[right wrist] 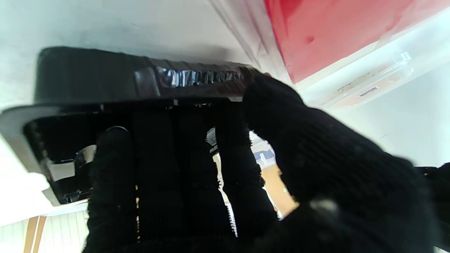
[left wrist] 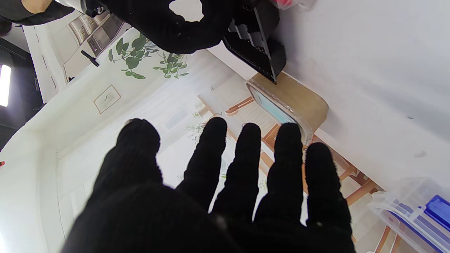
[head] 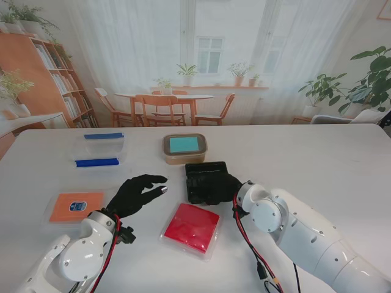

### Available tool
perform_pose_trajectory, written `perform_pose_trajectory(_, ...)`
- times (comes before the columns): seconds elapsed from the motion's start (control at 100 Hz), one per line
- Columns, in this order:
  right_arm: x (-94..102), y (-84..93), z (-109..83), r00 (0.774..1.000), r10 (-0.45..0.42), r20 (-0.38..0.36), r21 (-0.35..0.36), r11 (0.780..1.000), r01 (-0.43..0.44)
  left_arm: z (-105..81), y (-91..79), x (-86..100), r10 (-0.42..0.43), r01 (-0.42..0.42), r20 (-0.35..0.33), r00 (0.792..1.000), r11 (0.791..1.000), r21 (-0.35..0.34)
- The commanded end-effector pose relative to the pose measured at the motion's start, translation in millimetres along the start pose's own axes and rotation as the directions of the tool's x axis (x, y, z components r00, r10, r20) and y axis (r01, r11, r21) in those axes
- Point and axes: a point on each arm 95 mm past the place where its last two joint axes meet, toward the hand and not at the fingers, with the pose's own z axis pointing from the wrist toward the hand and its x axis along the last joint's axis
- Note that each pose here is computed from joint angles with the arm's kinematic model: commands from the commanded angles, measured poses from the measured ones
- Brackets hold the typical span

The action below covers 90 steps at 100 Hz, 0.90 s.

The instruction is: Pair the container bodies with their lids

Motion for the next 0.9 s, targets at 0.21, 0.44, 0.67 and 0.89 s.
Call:
perform_pose_trajectory(0.21,4.4,0.9,-5.5,1.0,0.024,0.014,-0.017,1.0,-0.024,0.2,3.2,0.4,-0.007,0.007,-0.001,1.0,1.0,-0.007)
perform_pose_trajectory(0.44,12.0,5.4,-24.0,0.993,0.088,0.076,-0.078,0.994,-0.082,1.0,3.6,0.2,-0.008,0.008,0.001,1.0,1.0,-0.016)
perform_pose_trajectory(0.67,17.9,4.2,-62.4,0.955,0.203,0.215,-0.148,0.974,-0.173,1.4,3.6,-2.5,0.006,-0.005,0.015,1.0,0.999,-0.045)
perform_pose_trajectory(0.89,24.0,-3.1,-98.7,0.913,0.246,0.326,-0.12,0.968,-0.218,3.3,3.6,-3.7,0.019,-0.012,0.048,0.999,0.991,-0.137)
